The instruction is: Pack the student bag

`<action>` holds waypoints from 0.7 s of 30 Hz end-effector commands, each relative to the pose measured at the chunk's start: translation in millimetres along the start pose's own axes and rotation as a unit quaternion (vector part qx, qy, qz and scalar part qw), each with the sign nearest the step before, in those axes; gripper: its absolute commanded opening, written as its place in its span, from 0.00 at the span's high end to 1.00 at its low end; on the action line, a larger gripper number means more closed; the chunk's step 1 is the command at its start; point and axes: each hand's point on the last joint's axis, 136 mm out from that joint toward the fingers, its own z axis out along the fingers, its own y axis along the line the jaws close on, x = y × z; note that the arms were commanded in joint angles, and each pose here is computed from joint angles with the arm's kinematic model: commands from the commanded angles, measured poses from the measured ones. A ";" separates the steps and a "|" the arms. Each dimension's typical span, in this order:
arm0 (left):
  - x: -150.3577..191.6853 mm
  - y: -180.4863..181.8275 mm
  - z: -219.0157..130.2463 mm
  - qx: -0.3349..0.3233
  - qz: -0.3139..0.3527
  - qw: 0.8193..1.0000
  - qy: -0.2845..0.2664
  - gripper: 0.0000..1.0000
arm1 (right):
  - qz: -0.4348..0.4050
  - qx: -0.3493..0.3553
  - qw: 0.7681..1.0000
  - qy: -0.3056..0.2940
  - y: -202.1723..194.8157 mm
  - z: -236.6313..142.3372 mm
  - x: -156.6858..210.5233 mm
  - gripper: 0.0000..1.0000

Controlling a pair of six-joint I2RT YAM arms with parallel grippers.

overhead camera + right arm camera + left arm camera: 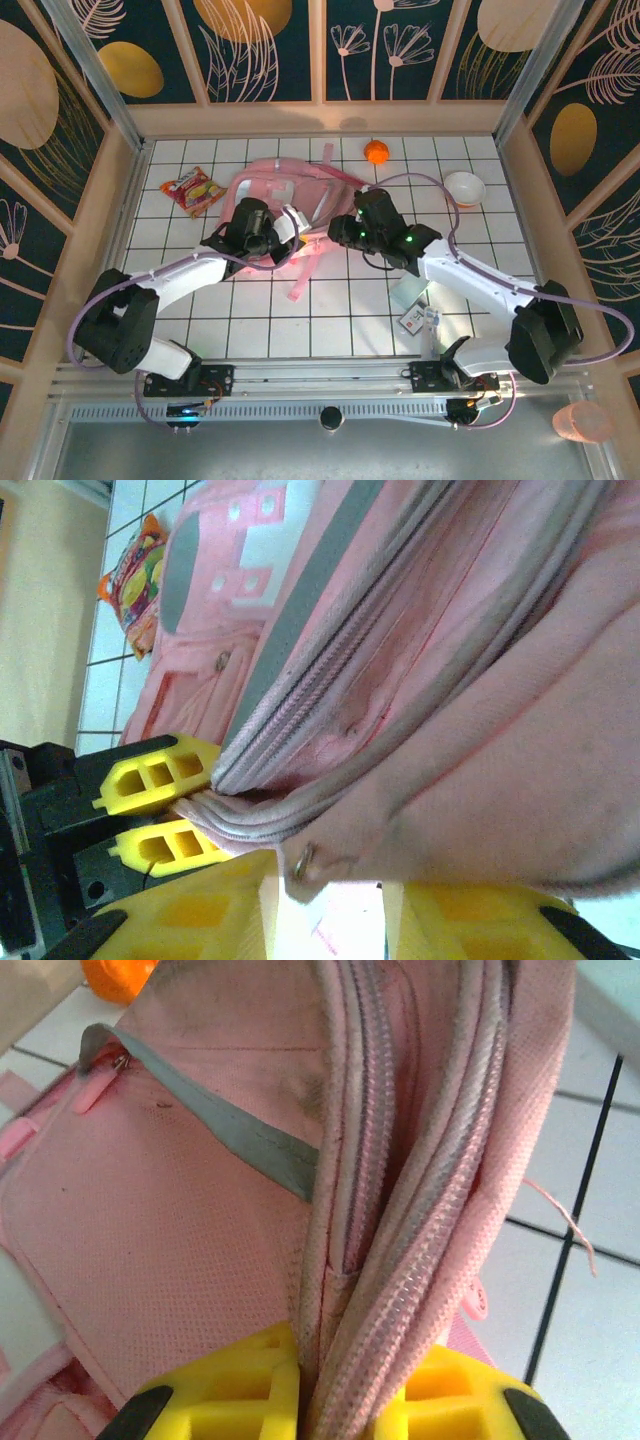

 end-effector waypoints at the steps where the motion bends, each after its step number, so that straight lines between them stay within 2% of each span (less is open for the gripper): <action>1: -30.9 -3.6 -15.1 0.019 -0.098 0.994 -0.036 1.00 | -0.059 0.075 0.995 -0.035 -4.6 -22.8 -4.8 0.67; 7: -36.0 -10.5 -14.5 0.045 -0.114 0.992 -0.036 1.00 | -0.122 0.089 0.988 0.016 7.6 -10.2 41.8 0.67; 11: -40.4 -13.8 -11.5 0.064 -0.115 0.991 -0.035 1.00 | -0.140 0.084 0.986 0.023 8.0 11.1 53.0 0.65; 21: -53.5 -24.6 -13.4 0.113 -0.115 0.986 -0.043 1.00 | -0.194 0.110 0.975 -0.020 -8.2 52.5 31.5 0.62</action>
